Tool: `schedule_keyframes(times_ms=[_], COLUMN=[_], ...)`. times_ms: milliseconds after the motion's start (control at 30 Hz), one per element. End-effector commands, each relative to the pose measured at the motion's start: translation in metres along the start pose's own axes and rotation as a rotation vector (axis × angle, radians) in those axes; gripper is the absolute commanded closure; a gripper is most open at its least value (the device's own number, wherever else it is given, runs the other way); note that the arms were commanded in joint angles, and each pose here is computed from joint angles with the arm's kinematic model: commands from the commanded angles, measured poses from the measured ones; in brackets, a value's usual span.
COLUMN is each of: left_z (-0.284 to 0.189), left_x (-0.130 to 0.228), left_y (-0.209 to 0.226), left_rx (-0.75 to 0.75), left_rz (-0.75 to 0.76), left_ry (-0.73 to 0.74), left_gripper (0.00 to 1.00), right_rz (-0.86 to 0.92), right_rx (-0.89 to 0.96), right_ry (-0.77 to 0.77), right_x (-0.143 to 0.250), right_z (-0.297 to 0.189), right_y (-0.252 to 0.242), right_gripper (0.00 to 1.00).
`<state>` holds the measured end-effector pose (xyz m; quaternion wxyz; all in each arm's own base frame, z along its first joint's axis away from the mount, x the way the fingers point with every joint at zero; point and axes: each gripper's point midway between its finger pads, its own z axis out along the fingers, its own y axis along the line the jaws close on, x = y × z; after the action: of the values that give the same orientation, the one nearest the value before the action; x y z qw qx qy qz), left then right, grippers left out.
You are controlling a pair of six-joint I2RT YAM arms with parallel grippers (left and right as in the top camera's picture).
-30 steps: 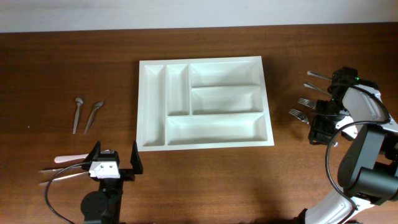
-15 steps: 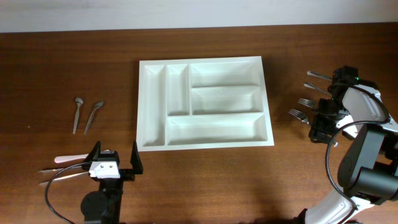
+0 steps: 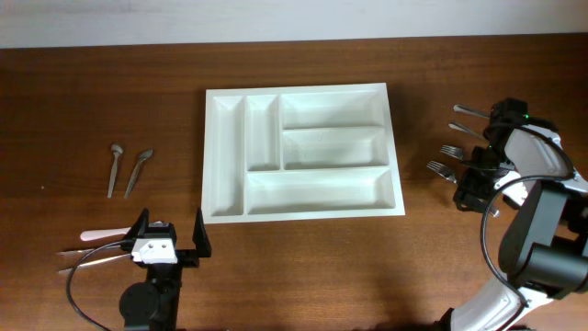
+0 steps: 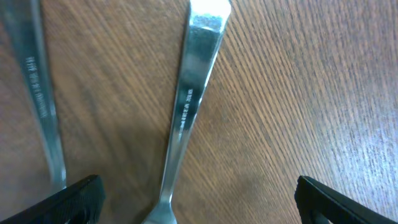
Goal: Pack container
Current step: 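Lower the right gripper and grasp a silver fork by its handle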
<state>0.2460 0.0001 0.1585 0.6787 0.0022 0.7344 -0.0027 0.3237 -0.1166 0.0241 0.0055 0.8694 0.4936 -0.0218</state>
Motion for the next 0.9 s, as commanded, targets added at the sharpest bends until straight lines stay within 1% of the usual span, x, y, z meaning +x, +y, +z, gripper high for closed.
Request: schedule_keyframes(times_ms=[0,200,533,867], left_z=[0.000,0.000,0.000,0.000], left_x=[0.001,0.001,0.001,0.001], left_y=[0.000,0.000,0.000,0.000], left_rx=[0.005,0.005,0.005,0.005], left_rz=[0.015,0.015,0.015,0.015], left_ry=[-0.004,-0.004,-0.004,-0.004], left_gripper=[0.01,0.01,0.01,0.01], right_rz=[0.034,0.034,0.030,0.024], right_rx=[0.040,0.062,0.039,0.097], right_ry=[0.001,-0.013,-0.031,-0.043], right_x=[0.001,-0.001,-0.003,-0.003], right_z=[0.015,0.023,0.025,0.043], right_y=[-0.003,-0.005,0.001,-0.007], right_gripper=[0.01,0.01,0.01,0.01])
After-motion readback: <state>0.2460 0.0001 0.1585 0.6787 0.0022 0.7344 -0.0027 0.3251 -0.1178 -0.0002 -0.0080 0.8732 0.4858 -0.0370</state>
